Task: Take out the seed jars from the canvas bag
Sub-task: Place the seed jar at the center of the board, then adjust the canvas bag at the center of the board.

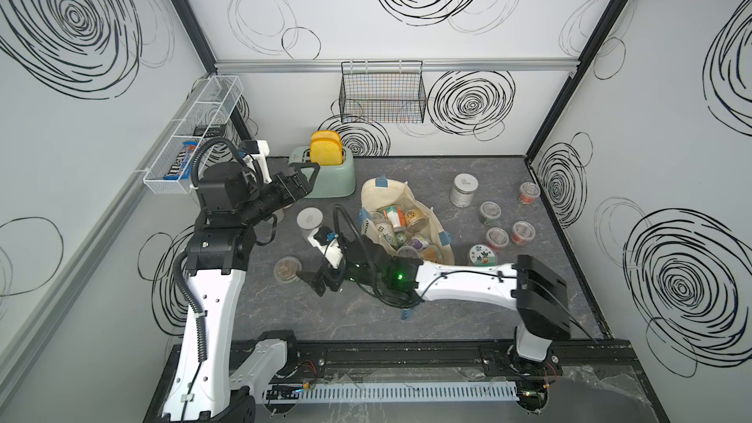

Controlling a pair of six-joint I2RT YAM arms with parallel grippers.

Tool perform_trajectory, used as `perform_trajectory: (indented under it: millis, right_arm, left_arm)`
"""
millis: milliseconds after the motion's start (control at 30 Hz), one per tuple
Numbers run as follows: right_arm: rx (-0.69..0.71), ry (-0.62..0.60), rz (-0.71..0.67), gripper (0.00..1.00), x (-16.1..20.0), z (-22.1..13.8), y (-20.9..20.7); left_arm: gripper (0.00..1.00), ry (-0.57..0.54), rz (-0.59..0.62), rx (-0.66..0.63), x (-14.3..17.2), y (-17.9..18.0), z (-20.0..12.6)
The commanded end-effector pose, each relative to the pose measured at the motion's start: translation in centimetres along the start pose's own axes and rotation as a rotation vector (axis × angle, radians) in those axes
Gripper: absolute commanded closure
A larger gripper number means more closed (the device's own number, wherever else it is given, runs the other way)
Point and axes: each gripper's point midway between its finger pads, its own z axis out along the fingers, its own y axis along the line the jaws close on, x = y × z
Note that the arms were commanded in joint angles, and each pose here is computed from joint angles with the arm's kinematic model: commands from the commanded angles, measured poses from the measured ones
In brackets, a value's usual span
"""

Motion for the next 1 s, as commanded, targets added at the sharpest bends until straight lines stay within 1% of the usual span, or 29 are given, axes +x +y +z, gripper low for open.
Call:
perform_trajectory:
  millis: [0, 67, 200, 333, 433, 533, 600, 767, 900, 967]
  right_arm:
    - [0.066, -0.006, 0.074, 0.02, 0.0, -4.7, -1.4]
    - [0.113, -0.024, 0.113, 0.03, -0.3, -8.4, -2.9]
    - [0.187, -0.057, 0.194, 0.03, -0.5, -14.1, -5.7]
    - [0.258, -0.102, 0.289, 0.03, -0.2, -19.1, -8.3]
    - [0.332, -0.097, 0.381, 0.03, 0.8, -21.9, -11.3]
    - [0.437, -0.045, 0.451, 0.01, 1.8, -24.0, -14.9]
    - [0.479, 0.014, 0.498, 0.01, 2.8, -24.8, -17.2]
    - [0.578, 0.138, 0.573, 0.09, 6.1, -26.6, -22.2]
    - [0.636, 0.214, 0.602, 0.17, 8.4, -27.3, -25.3]
    - [0.625, 0.229, 0.616, 0.19, 9.0, -27.1, -26.0]
  left_arm:
    - [0.04, 0.054, 0.057, -0.030, 1.8, 0.2, 1.2]
    - [0.04, 0.107, 0.080, -0.047, 4.0, 0.3, 2.2]
    - [0.04, 0.194, 0.132, -0.104, 8.3, 0.9, 3.4]
    - [0.04, 0.265, 0.173, -0.131, 12.0, 1.2, 3.0]
    - [0.04, 0.345, 0.193, -0.135, 15.5, 0.9, 2.6]
    - [0.04, 0.392, 0.220, -0.143, 18.2, 0.6, 2.3]
    - [0.04, 0.421, 0.241, -0.166, 19.6, 1.0, 2.5]
    - [0.03, 0.527, 0.268, -0.164, 23.4, 1.0, 3.7]
    - [0.01, 0.539, 0.268, -0.125, 24.7, -0.6, 4.5]
    - [0.02, 0.546, 0.274, -0.108, 25.2, -1.3, 5.1]
